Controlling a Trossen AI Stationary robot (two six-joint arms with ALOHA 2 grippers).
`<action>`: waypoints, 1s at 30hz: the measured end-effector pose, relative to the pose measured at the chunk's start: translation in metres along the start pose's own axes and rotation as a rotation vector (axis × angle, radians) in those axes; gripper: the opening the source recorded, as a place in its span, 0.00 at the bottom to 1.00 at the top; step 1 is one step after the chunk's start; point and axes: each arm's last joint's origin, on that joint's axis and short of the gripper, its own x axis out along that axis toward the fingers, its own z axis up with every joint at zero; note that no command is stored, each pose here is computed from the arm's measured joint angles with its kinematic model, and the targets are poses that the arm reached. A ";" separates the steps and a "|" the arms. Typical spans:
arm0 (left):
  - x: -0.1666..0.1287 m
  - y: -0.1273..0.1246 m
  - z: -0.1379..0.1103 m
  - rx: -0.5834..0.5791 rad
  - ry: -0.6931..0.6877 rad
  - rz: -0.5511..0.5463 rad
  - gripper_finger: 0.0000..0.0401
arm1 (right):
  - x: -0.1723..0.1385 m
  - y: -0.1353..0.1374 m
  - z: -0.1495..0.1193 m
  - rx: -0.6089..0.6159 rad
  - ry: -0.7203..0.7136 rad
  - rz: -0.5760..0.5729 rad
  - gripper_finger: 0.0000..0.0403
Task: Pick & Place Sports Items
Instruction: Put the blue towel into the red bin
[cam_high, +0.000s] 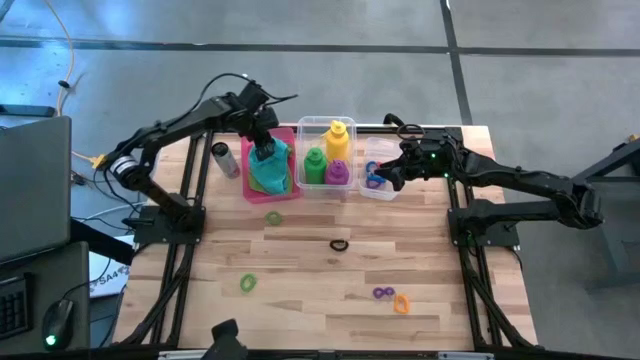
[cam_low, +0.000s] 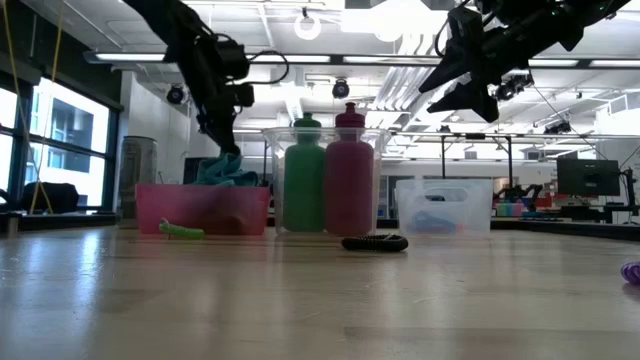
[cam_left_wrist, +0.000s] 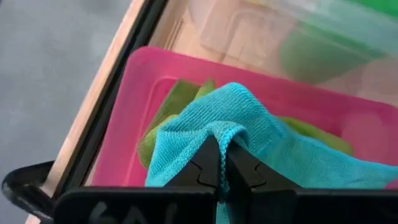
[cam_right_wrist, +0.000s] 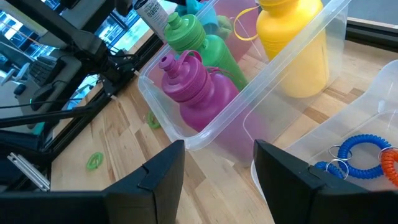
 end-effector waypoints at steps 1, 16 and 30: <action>0.003 0.001 -0.001 0.001 0.009 -0.007 0.00 | 0.000 0.000 0.000 0.000 0.000 0.000 0.46; 0.050 0.004 -0.008 -0.013 0.138 -0.137 0.00 | 0.000 -0.001 0.001 0.012 -0.017 -0.027 0.46; 0.036 0.000 -0.006 -0.006 0.070 -0.206 0.23 | 0.000 -0.001 0.000 0.018 -0.017 -0.026 0.46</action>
